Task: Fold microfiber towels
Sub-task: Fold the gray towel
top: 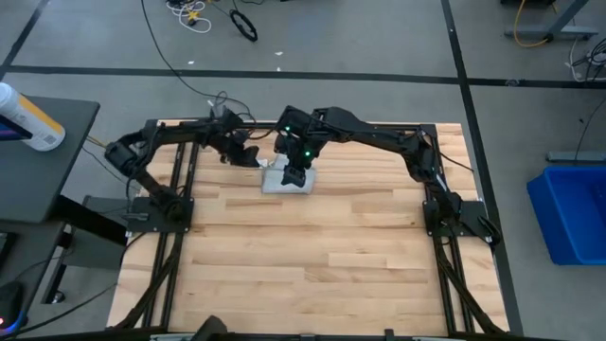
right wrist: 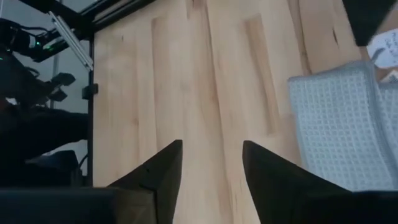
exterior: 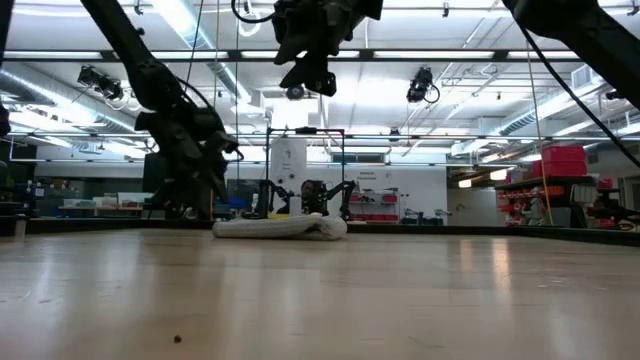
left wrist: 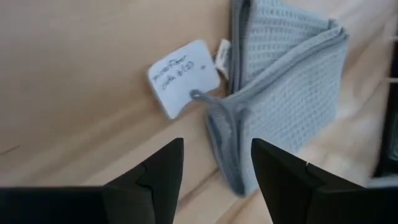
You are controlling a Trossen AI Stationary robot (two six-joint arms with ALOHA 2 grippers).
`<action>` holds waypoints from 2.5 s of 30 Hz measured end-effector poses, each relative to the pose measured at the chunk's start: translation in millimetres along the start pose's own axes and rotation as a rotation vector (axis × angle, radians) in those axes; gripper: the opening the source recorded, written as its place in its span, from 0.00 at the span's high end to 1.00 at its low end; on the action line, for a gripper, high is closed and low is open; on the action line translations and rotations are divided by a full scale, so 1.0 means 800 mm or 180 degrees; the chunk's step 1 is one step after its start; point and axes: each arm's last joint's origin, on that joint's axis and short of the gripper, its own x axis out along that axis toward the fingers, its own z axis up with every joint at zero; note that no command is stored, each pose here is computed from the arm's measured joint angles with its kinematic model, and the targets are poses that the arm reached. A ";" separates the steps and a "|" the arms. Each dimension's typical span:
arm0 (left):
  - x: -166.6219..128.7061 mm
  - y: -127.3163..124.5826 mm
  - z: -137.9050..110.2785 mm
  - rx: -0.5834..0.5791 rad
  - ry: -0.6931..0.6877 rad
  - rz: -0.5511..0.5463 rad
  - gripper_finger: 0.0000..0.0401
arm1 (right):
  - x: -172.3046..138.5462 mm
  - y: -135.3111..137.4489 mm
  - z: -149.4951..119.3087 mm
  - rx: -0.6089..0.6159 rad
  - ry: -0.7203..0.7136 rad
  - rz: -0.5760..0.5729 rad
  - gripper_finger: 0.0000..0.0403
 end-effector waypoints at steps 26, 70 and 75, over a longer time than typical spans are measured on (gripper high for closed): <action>0.051 -0.022 0.013 -0.0317 0.0204 -0.0316 0.50 | -0.003 0.008 -0.002 -0.0085 0.0034 0.0146 0.63; 0.030 -0.108 0.025 0.0540 -0.0233 -0.0562 0.98 | -0.029 0.025 0.002 -0.0160 -0.0228 0.0103 0.69; 0.035 -0.098 0.042 0.0594 -0.0230 -0.0410 0.98 | -0.028 0.027 0.001 -0.0157 -0.0221 0.0118 0.69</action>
